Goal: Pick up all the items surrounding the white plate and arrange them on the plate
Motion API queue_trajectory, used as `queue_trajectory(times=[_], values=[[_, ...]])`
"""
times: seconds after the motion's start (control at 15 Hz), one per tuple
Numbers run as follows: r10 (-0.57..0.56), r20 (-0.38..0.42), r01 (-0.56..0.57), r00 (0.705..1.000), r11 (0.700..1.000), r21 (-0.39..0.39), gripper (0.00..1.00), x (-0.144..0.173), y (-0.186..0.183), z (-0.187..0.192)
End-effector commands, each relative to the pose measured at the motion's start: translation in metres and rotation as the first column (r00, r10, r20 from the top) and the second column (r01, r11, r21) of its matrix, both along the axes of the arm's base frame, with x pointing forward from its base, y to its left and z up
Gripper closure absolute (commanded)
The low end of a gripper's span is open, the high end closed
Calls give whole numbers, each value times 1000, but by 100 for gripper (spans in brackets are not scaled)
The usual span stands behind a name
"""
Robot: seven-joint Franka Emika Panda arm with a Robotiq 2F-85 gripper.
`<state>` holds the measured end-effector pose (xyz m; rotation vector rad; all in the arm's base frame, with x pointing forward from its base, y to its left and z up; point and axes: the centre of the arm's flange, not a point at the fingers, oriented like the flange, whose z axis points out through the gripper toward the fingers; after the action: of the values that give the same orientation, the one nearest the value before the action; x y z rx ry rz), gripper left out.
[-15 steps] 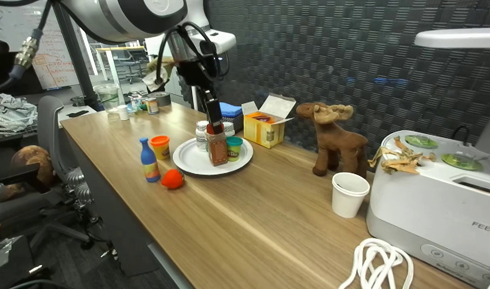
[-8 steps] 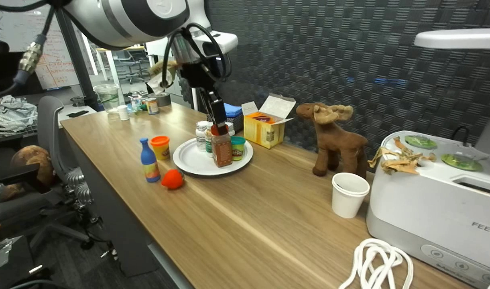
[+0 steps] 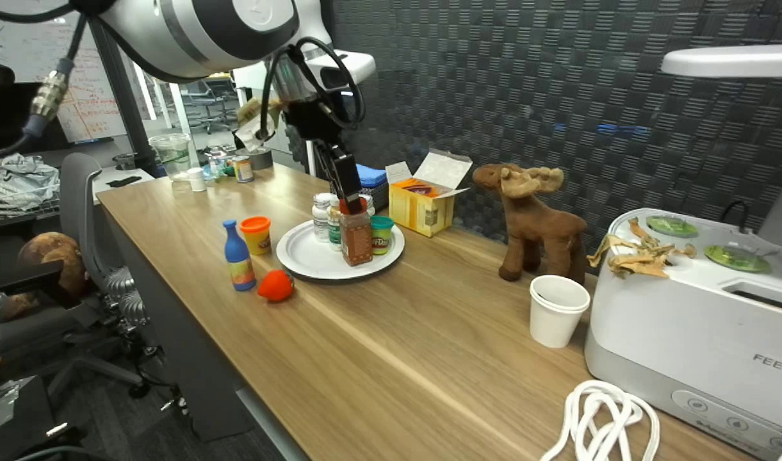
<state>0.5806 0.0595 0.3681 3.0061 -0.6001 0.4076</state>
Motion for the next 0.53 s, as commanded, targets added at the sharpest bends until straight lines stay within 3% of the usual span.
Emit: queue_trajectory(times=[0.0,0.27,0.47], values=[[22,29,-21,999,999,-30,3,-5,13,23],[30,94,-19,995,993,-118,0,-29,25,69],[76,82,-70,994,995,-65,0,-46,43,85]])
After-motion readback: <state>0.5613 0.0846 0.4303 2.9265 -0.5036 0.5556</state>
